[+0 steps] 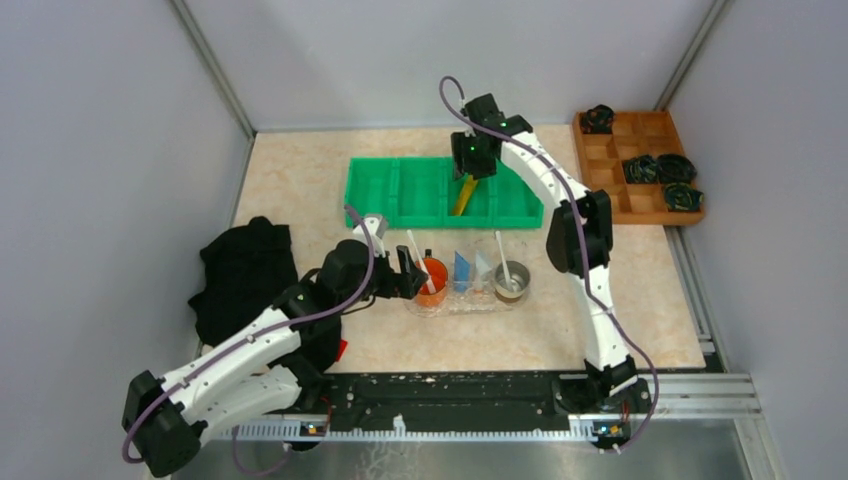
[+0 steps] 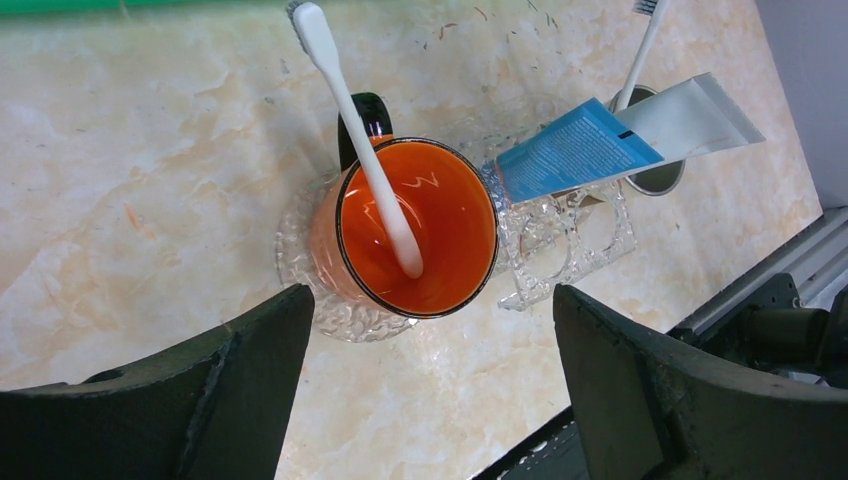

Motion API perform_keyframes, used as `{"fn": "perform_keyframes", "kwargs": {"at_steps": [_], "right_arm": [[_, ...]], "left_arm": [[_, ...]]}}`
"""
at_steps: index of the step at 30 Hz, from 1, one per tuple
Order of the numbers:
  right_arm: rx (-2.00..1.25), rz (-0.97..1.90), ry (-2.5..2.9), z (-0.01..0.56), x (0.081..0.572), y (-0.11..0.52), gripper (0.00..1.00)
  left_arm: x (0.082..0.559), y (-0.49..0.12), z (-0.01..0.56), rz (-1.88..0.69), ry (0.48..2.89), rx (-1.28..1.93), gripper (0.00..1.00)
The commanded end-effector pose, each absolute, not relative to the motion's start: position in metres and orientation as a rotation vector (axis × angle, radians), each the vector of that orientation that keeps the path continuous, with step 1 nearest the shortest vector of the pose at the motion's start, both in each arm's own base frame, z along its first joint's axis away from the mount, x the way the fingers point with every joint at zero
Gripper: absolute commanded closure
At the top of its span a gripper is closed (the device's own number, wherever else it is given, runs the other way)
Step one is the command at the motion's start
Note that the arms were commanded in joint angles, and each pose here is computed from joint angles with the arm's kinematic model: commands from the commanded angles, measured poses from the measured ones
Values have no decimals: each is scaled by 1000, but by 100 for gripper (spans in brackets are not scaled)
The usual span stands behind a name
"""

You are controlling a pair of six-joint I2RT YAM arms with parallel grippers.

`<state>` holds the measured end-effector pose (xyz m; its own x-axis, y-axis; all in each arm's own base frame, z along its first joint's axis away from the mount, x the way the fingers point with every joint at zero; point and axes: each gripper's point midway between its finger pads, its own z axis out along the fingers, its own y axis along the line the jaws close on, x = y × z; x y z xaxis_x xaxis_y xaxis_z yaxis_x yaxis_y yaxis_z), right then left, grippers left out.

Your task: Prepare toiletry sets of a toothbrush and toothpaste on the tray

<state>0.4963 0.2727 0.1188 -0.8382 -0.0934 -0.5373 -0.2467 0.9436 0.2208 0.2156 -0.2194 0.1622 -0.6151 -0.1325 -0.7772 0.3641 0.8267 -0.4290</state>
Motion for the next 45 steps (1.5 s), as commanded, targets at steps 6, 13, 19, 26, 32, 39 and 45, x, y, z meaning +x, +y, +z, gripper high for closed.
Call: {"fn": "perform_keyframes", "kwargs": {"at_steps": [6, 13, 19, 26, 32, 39, 45], "right_arm": [[-239, 340, 2641, 94, 467, 263, 48], [-271, 341, 2664, 85, 449, 263, 49], [-265, 360, 2640, 88, 449, 266, 83], [-241, 400, 2524, 129, 468, 275, 94], [-275, 389, 2375, 196, 484, 274, 95], [-346, 451, 2292, 257, 469, 274, 96], [-399, 533, 2205, 314, 426, 262, 96]], "left_arm": [[215, -230, 156, -758, 2119, 208, 5], [216, -229, 154, -749, 2122, 201, 5], [215, -227, 153, -743, 2124, 195, 5], [216, -225, 149, -730, 2133, 188, 5], [217, -225, 145, -716, 2145, 186, 5], [219, -223, 142, -694, 2154, 177, 5], [221, -224, 143, -682, 2164, 175, 5]]}}
